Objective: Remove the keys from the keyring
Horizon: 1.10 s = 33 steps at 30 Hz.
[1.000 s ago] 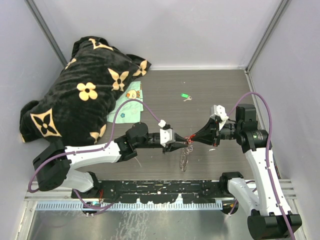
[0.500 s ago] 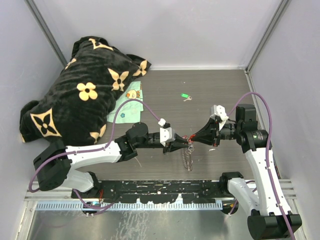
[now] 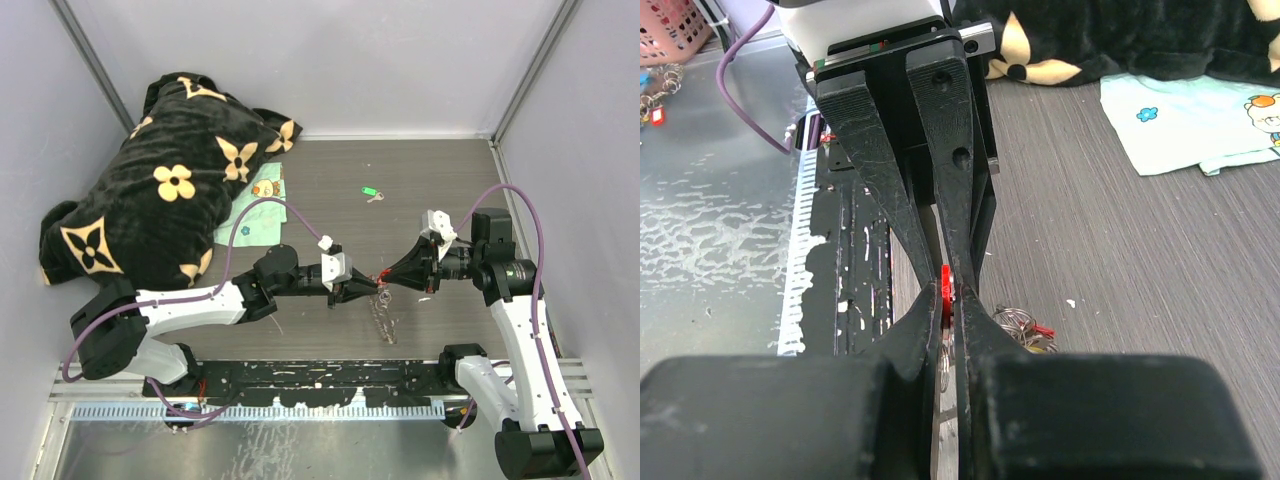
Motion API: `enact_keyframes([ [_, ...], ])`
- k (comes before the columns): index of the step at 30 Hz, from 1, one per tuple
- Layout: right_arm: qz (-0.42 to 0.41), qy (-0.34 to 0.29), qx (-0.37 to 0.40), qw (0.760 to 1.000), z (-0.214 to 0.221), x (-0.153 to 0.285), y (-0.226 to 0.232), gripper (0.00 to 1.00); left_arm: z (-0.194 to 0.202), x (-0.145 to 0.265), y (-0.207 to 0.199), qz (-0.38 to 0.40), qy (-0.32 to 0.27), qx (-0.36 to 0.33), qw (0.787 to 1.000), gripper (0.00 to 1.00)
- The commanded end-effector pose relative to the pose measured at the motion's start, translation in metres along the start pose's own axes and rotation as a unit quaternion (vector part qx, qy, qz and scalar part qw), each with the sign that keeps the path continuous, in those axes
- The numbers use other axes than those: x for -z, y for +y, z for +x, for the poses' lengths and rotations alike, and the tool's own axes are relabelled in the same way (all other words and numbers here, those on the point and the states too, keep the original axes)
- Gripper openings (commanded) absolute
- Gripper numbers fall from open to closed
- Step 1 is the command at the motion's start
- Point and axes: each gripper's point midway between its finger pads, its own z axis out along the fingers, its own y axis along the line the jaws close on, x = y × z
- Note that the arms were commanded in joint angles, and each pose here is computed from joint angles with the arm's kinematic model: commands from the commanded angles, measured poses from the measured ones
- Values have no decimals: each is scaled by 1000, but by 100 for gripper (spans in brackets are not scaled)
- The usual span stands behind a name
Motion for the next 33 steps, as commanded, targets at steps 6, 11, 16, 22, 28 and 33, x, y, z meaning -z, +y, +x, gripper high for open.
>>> enact_keyframes([
  [6, -20, -21, 42, 999, -19, 0, 10, 1, -37, -7, 8, -8, -52, -19, 998, 15],
  [11, -19, -21, 43, 999, -19, 0, 10, 1, -36, -7, 9, -9, -51, -18, 999, 15],
  [16, -19, -21, 43, 999, -20, 1, 10, 1, -33, -7, 9, -11, -47, -16, 999, 13],
  [22, -19, -21, 44, 999, -20, 1, 10, 1, -30, -8, 10, -12, -43, -15, 999, 12],
  [28, -19, -21, 45, 999, -20, 1, 10, 1, -31, -9, 10, -12, -44, -12, 999, 13],
  [33, -19, -21, 45, 999, -20, 1, 10, 1, -32, -9, 10, -11, -46, -11, 999, 8],
])
